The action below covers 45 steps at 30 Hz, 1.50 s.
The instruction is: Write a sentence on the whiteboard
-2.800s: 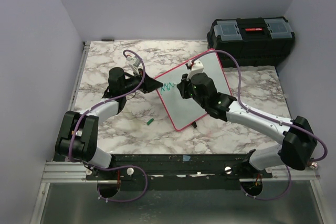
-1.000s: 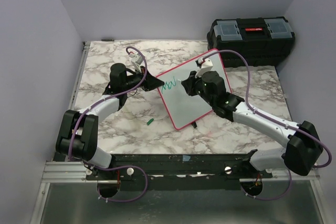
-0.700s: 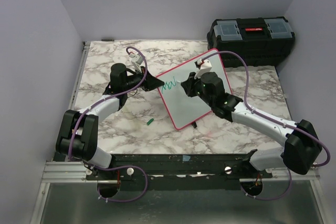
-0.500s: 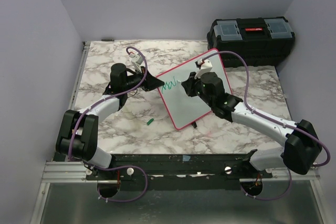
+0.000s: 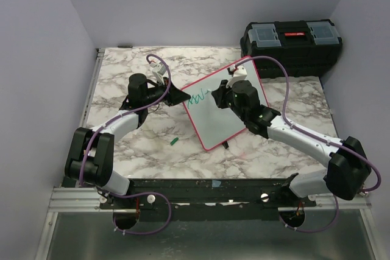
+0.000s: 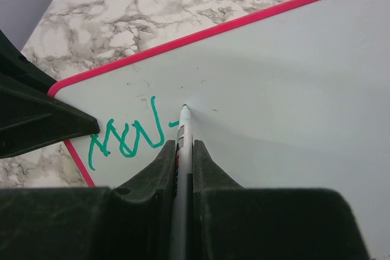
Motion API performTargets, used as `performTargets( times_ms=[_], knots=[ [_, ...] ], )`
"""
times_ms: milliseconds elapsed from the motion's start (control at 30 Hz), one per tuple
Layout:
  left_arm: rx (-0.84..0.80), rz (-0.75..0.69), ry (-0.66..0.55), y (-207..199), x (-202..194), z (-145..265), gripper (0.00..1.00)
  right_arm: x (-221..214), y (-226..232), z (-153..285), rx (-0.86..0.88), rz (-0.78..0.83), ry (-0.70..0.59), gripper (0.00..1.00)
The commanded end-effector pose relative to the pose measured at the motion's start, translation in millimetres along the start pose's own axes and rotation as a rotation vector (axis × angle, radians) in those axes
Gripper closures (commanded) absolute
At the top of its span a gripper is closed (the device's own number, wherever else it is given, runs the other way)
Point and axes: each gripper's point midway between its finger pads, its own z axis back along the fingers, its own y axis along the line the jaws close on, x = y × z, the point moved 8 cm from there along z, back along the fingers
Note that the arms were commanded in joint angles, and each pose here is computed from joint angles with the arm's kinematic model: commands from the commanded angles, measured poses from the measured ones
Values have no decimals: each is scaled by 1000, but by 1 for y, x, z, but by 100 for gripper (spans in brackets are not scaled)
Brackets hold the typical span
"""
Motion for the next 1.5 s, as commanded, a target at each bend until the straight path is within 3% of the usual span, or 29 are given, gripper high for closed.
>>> performTargets(
  times_ms=[0,467,833,1033,1300,1467],
  knots=[
    [-13,-128,-15,1,6,-6,100,2,3,-6,16,5,19,99],
    [-19,-129,-14,2,7,-9,100,-25,3,4,107,-9,112,99],
    [-20,-131,-15,0,8,-8,100,-32,-16,17,-27,10,122,99],
    [-17,-136,-15,0,6,-7,100,-13,-19,20,-95,39,93,99],
    [-18,-142,-12,1,5,-8,100,46,-13,32,-131,35,-69,99],
    [-14,-146,-8,3,3,-8,100,53,-21,32,-171,22,-103,99]
  ],
)
